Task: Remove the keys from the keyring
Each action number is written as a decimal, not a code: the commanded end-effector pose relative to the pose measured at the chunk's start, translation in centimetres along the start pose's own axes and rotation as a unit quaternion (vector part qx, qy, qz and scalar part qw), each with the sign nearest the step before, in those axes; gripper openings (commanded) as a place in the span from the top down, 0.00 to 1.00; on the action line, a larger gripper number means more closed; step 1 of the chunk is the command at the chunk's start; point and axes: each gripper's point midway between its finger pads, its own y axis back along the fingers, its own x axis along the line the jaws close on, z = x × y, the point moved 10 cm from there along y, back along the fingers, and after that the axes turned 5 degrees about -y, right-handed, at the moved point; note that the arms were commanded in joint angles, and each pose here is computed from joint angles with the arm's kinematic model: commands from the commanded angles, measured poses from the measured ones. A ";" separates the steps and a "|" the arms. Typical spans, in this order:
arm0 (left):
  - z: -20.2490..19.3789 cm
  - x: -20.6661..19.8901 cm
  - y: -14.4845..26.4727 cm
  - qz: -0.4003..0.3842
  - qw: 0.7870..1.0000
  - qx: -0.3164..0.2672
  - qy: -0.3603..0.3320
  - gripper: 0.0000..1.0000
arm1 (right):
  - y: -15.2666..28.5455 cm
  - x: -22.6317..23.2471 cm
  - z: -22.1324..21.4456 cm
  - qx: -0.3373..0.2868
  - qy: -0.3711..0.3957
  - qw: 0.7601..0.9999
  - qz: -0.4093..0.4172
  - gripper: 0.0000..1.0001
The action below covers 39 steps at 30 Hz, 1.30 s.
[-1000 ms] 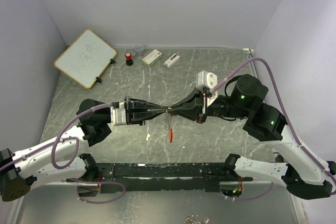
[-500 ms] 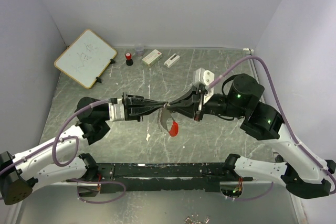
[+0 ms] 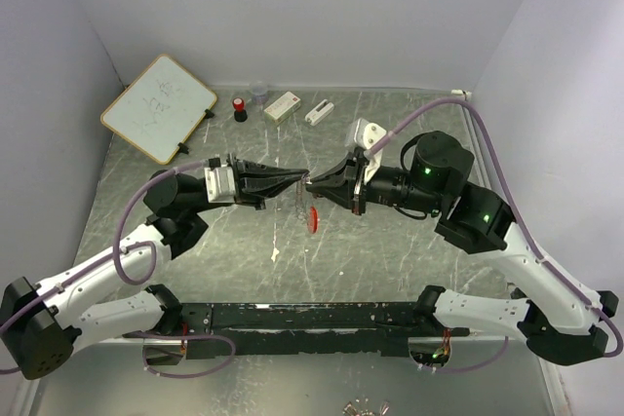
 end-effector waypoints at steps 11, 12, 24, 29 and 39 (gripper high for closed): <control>-0.2 2.6 -0.7 0.062 0.998 0.026 -0.008 0.93 | -1.7 0.3 -0.8 0.037 -0.011 0.998 0.051 1.00; -0.1 2.7 -0.7 0.064 0.998 0.027 -0.011 0.93 | -2.0 0.2 -1.0 0.045 -0.013 0.998 0.051 1.00; 2.0 3.3 0.0 0.092 0.994 0.030 -0.044 0.93 | -1.8 -0.5 -2.7 0.055 -0.027 0.998 -0.006 1.00; 2.6 3.2 0.0 0.097 0.994 0.012 -0.042 0.93 | -2.3 -1.1 -4.1 0.076 -0.039 0.995 -0.044 1.00; 2.9 2.9 -0.1 0.093 0.995 -0.008 -0.035 0.93 | -3.1 -2.2 -5.8 0.104 -0.042 0.989 -0.096 1.00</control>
